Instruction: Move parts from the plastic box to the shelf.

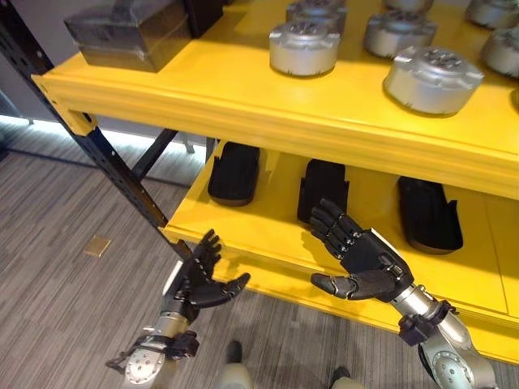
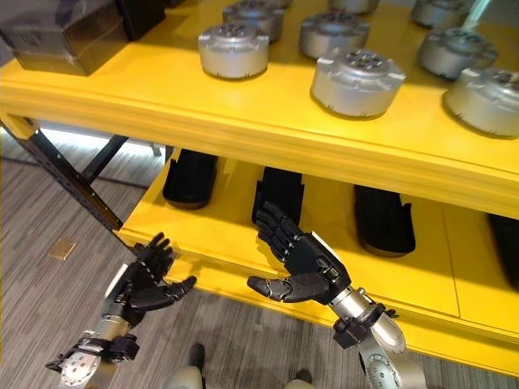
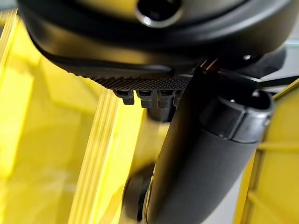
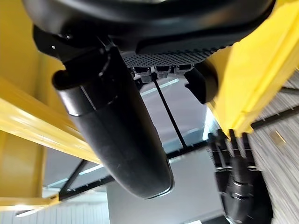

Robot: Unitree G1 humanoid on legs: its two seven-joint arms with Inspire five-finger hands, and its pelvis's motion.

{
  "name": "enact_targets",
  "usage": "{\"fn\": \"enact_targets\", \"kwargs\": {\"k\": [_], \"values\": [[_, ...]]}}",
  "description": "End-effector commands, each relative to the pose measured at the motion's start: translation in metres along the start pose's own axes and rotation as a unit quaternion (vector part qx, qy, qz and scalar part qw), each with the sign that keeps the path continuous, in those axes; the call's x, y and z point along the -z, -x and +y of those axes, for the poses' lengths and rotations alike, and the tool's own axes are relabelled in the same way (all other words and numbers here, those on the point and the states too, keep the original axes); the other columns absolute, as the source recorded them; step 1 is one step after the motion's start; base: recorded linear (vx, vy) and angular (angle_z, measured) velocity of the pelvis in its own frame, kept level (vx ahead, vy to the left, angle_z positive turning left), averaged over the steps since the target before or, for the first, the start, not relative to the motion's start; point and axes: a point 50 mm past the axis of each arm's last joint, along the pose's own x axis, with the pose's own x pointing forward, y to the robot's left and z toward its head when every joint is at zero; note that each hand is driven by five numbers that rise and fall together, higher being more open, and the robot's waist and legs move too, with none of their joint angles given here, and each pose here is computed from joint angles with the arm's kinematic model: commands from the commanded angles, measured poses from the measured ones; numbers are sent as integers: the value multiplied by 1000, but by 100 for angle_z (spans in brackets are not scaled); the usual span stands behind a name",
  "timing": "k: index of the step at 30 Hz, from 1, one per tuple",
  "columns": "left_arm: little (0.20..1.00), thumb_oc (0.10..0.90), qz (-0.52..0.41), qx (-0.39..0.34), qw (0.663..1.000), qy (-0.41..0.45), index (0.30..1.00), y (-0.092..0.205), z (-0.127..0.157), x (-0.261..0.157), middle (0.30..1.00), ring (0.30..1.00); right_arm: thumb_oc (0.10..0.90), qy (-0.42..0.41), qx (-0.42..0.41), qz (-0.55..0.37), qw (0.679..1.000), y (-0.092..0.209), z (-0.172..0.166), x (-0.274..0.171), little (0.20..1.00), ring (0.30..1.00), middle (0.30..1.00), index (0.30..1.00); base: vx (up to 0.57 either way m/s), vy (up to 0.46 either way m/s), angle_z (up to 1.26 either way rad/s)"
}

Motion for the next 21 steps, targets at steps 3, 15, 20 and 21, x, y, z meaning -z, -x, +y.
{"fn": "enact_targets", "kwargs": {"k": [3, 15, 20, 21], "values": [[1000, 900, -115, 16, 993, 32, 1000, -4, 3, -44, 1000, 1000, 900, 66, 94, -108, 987, 8, -22, -47, 1000, 1000, 1000, 1000, 19, 49, -10], [1000, 900, -160, -23, 979, 123, 1000, 4, 20, -50, 1000, 1000, 900, 100, 222, -54, 968, 38, -42, -26, 1000, 1000, 1000, 1000, 3, -1, -17], [1000, 900, -143, -16, 980, 135, 1000, 3, 18, -47, 1000, 1000, 900, 92, 229, -45, 968, 37, -43, -24, 1000, 1000, 1000, 1000, 32, -4, 0], [1000, 900, -138, -11, 981, 134, 1000, 2, 17, -46, 1000, 1000, 900, 90, 228, -43, 969, 35, -42, -23, 1000, 1000, 1000, 1000, 36, 11, -1]]}}
